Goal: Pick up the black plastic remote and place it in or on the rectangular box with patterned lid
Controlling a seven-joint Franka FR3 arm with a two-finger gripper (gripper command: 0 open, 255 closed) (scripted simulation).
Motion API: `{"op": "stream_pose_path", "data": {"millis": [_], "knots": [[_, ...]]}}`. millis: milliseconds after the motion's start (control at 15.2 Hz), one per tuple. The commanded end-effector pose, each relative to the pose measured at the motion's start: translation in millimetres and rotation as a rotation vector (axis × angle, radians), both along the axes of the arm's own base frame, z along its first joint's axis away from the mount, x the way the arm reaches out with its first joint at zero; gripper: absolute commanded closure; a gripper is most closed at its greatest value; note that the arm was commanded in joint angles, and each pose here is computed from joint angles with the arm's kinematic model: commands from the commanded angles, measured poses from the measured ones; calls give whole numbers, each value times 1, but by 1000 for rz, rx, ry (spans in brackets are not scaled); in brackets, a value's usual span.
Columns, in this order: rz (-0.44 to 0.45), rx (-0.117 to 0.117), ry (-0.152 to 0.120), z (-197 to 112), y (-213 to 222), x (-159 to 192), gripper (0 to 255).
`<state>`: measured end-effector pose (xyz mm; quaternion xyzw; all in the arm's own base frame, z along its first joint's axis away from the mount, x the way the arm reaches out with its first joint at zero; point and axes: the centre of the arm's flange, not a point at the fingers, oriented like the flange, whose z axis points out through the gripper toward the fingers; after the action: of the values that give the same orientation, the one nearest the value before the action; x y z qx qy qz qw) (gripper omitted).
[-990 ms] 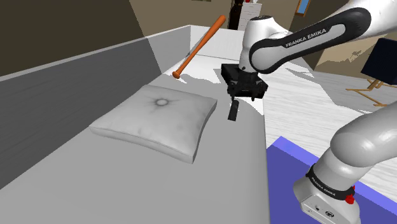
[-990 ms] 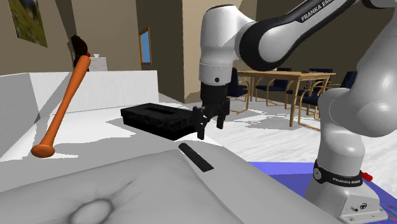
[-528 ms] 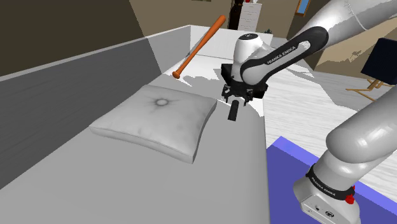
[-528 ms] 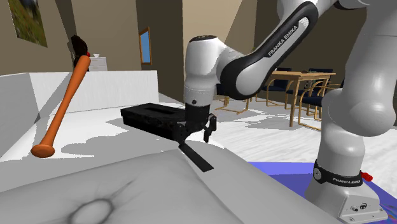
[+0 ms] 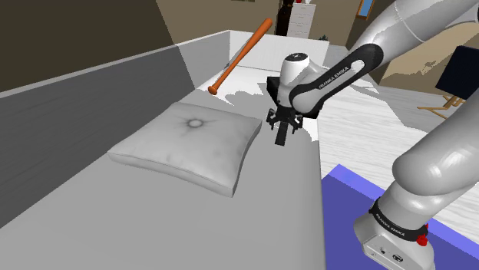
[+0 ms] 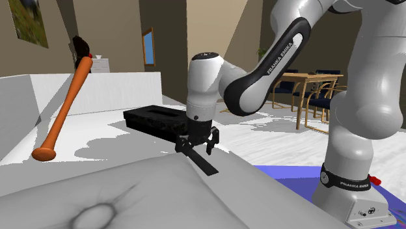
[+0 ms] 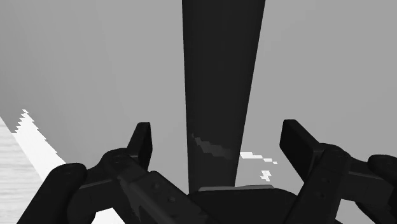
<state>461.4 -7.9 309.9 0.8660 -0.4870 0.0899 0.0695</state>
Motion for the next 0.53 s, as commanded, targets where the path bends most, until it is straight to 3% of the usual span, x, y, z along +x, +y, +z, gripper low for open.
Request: {"op": "stream_pose_path", "data": {"millis": [0, 330, 396, 462], "knots": [[0, 0, 0, -2, -1, 0, 0], [0, 0, 0, -2, -1, 0, 0], [0, 0, 0, -2, -1, 0, 255], [0, 0, 0, -2, -1, 0, 255]]}}
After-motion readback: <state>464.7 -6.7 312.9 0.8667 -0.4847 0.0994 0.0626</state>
